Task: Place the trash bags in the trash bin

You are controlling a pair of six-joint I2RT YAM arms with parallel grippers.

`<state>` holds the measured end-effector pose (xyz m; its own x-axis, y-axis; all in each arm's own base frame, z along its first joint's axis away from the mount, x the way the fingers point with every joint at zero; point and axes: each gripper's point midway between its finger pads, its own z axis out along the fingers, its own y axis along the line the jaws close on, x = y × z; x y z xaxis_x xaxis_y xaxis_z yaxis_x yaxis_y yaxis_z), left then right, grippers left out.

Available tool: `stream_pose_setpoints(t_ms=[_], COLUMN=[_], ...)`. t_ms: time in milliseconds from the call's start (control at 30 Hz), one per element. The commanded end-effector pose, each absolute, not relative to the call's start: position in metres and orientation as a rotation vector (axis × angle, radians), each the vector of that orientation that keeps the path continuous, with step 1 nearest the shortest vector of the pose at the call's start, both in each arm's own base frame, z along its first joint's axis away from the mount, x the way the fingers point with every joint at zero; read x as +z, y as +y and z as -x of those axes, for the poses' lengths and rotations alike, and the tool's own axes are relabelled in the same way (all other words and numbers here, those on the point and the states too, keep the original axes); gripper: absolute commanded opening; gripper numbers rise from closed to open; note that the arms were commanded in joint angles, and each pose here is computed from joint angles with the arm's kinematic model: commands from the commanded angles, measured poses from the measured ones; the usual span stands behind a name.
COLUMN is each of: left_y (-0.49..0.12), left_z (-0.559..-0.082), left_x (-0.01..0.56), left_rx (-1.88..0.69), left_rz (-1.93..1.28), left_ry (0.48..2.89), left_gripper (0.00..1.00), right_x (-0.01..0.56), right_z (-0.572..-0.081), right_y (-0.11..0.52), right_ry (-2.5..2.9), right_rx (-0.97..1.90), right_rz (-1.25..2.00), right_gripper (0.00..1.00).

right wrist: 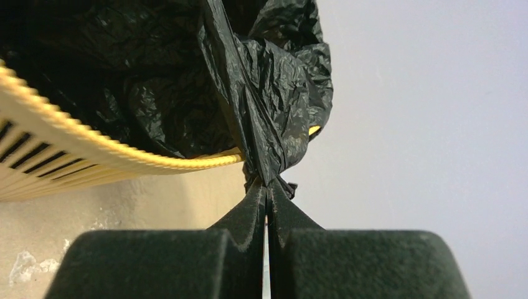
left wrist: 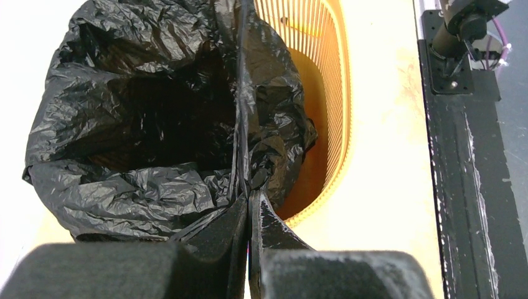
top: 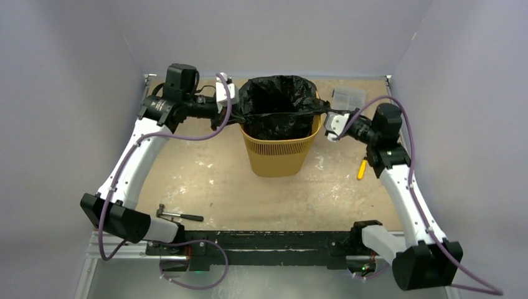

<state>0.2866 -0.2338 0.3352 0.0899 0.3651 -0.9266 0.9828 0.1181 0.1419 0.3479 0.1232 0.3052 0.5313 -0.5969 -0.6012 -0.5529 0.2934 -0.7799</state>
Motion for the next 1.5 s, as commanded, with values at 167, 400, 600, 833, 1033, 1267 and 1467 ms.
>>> stream_pose_setpoints(t_ms=[167, 400, 600, 833, 1033, 1267, 1467], left_y=[-0.236, -0.232, -0.229, -0.229, -0.222, -0.221, -0.220], left_z=[-0.273, -0.264, -0.259, -0.253, -0.246, -0.240, -0.243], left_x=[0.347, 0.335, 0.331, 0.339, 0.330, 0.331, 0.325], left_rx=[-0.826, -0.839, -0.822, -0.826, -0.791, -0.785, -0.769], left_rz=[-1.362, -1.347, -1.334, -1.302, -1.313, -1.291, -1.279], left_ry=[1.363, 1.401, 1.402, 1.357, 1.382, 1.356, 1.368], left_gripper=[0.00, 0.00, 0.00, 0.00, 0.00, 0.00, 0.03], right_x=[0.339, 0.313, 0.300, 0.304, 0.299, 0.295, 0.299], right_z=[-0.316, -0.298, -0.287, -0.273, -0.262, -0.251, -0.239], right_y=[0.113, 0.113, 0.110, 0.117, 0.126, 0.120, 0.124], right_ry=[1.006, 1.079, 1.117, 1.063, 1.051, 1.097, 1.066], right_rx=[-0.190, -0.146, -0.127, -0.091, -0.026, -0.037, -0.014], right_rz=[1.254, 1.267, 1.227, 1.222, 1.278, 1.299, 1.313], right_gripper=[0.00, 0.00, 0.00, 0.00, 0.00, 0.00, 0.00])
